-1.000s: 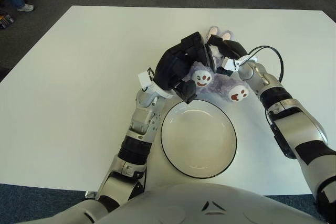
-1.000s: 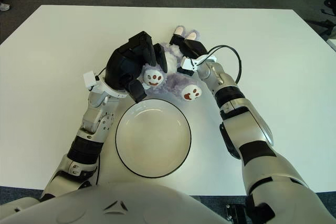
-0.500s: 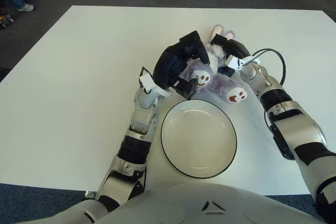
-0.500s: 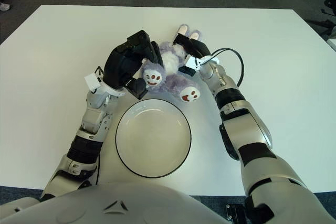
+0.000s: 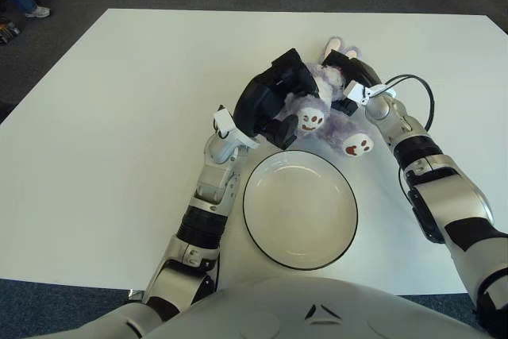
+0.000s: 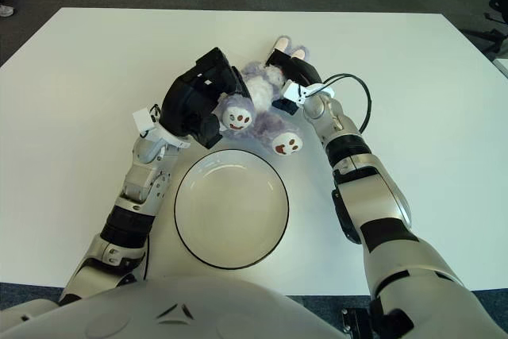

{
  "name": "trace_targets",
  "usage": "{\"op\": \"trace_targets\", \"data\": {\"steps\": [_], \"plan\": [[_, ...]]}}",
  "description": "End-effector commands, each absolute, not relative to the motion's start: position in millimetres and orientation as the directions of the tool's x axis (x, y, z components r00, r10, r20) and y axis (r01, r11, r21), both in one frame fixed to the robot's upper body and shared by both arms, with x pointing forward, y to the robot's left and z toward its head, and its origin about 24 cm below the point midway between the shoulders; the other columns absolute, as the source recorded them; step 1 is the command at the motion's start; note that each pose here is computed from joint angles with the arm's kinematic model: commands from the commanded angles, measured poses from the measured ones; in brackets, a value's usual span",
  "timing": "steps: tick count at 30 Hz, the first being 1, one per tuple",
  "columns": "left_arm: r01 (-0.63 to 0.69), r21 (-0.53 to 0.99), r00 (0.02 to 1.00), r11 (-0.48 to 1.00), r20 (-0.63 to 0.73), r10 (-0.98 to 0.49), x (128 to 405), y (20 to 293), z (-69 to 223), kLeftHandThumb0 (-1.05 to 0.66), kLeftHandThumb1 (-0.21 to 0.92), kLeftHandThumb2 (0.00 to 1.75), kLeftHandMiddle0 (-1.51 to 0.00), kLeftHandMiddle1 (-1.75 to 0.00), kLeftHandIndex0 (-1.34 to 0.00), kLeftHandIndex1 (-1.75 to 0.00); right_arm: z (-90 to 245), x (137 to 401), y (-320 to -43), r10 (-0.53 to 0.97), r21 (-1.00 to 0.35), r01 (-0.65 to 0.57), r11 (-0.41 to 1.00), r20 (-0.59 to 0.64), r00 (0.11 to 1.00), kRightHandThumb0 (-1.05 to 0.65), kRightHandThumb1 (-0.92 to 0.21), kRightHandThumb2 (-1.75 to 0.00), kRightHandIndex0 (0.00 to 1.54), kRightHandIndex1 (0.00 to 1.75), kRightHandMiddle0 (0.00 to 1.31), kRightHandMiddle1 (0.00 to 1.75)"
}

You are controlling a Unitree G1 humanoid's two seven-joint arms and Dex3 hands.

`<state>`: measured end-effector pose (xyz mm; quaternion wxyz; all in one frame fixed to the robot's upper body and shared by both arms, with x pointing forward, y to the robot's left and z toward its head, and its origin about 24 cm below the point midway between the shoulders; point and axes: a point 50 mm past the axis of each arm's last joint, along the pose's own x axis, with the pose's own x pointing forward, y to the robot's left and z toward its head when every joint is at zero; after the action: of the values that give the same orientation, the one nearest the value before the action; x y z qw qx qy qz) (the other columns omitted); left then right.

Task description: Put the doll into the plate.

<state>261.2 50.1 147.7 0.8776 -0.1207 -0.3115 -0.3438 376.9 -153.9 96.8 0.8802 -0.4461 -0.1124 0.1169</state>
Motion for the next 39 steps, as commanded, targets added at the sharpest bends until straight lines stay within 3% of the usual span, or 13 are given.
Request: {"op": "trace_targets", "data": {"steps": [1,9,10,14,17,23,32,34,39], "plan": [[0.669,0.015,0.573,0.743,0.626,-0.529,262,51,146,-0.49,0.54,0.89,-0.24,-1.16,-0.02,-1.24,97,375,-161,0.290,-0.814,-0.104,0.572,0.082,0.953,0.01,0.12,-1.64,1.02,1.23,0.86,1.75],[0.694,0.039,0.543,0.719,0.626,-0.559,263,52,144,-0.66,0.69,0.75,-0.16,-0.88,0.00,-1.04,100,374,-162,0.288,-0.823,-0.102,0.558,0.077,0.955,0.01,0.12,-1.63,1.02,1.23,0.86,1.75],[0.696,0.041,0.542,0.717,0.625,-0.562,263,52,144,-0.68,0.71,0.72,-0.16,-0.85,0.00,-1.02,100,374,-162,0.288,-0.825,-0.101,0.557,0.077,0.955,0.01,0.09,-1.67,0.93,1.41,0.83,1.75],[0.691,0.062,0.538,0.720,0.622,-0.569,265,53,142,-0.74,0.78,0.63,-0.15,-0.79,0.00,-0.98,102,373,-163,0.288,-0.828,-0.093,0.552,0.084,0.954,0.00,0.06,-1.71,0.80,1.68,0.78,1.75],[0.671,0.091,0.533,0.736,0.630,-0.565,266,54,142,-0.78,0.87,0.54,-0.12,-0.72,0.00,-0.89,102,372,-163,0.283,-0.828,-0.089,0.554,0.087,0.955,0.00,0.05,-1.72,0.77,1.72,0.77,1.75],[0.659,0.114,0.510,0.743,0.659,-0.554,267,54,141,-0.79,0.92,0.52,-0.10,-0.62,0.00,-0.71,104,371,-165,0.281,-0.821,-0.089,0.564,0.089,0.956,0.00,0.04,-1.72,0.76,1.74,0.76,1.75],[0.618,0.170,0.489,0.768,0.681,-0.544,273,57,140,-0.82,0.92,0.56,-0.14,-0.34,0.00,-0.39,108,369,-167,0.247,-0.815,-0.047,0.578,0.120,0.961,0.00,0.05,-1.73,0.77,1.74,0.77,1.75],[0.617,0.174,0.485,0.768,0.684,-0.545,274,57,139,-0.83,0.92,0.58,-0.14,-0.31,0.00,-0.35,108,369,-167,0.242,-0.814,-0.042,0.580,0.123,0.962,0.01,0.09,-1.68,0.89,1.49,0.82,1.75],[0.640,0.162,0.477,0.751,0.683,-0.553,275,57,138,-0.85,0.92,0.59,-0.15,-0.27,0.00,-0.32,110,368,-168,0.221,-0.811,-0.019,0.584,0.137,0.965,0.01,0.12,-1.65,0.99,1.28,0.87,1.75]]}}
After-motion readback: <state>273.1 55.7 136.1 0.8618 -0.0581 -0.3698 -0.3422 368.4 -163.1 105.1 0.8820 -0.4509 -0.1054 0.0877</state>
